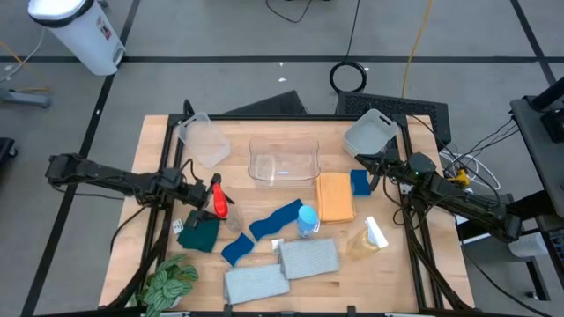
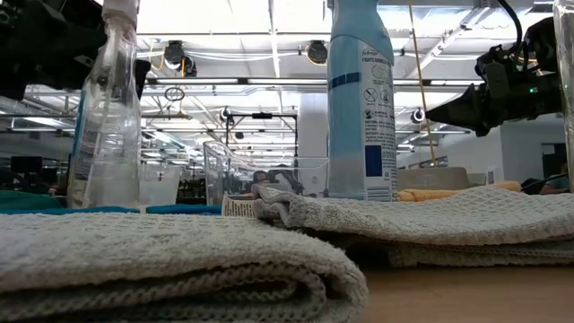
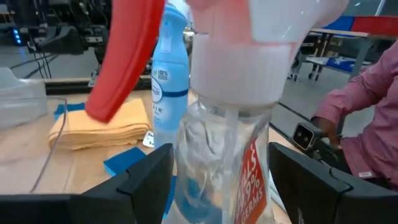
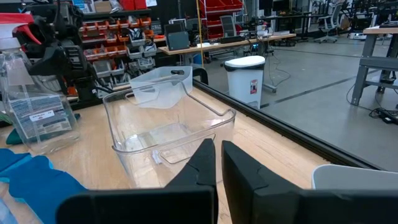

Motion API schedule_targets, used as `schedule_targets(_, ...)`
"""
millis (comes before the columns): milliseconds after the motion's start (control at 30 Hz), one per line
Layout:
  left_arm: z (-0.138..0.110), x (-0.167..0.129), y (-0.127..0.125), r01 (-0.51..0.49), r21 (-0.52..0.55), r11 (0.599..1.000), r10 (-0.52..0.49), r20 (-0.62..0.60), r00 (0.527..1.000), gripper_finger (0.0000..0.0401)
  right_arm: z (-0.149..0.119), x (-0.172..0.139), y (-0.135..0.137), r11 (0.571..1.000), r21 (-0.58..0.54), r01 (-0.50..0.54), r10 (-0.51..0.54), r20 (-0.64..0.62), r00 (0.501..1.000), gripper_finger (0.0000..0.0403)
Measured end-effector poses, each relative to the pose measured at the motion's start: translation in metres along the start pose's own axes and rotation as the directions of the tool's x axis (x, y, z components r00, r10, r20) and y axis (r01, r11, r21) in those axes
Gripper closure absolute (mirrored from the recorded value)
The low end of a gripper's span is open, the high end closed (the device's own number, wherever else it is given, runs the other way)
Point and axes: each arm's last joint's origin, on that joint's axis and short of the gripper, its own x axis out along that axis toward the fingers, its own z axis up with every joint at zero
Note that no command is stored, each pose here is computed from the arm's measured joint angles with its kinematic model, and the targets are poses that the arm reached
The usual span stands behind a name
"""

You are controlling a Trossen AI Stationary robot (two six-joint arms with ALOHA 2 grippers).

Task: Pick & Place Kitchen Items
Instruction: Put the red sprayer bottle into the transparent bin

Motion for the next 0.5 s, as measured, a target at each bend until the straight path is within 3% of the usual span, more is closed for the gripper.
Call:
schedule_targets(233, 0.002, 0.000, 0.004, -0.148, 0.005, 0.989, 0.148, 0.022, 0.989, 0.0135, 0.000, 0.000, 0.000, 1.000, 0.000, 0.000, 0.000, 0.000, 1.000, 0.0399)
schedule_targets(500, 0.002, -0.002, 0.011, -0.363, -0.003, 0.932, 0.363, 0.029, 0.931, 0.0135, 0.000, 0.000, 0.000, 1.000, 0.000, 0.000, 0.000, 0.000, 1.000, 0.0399)
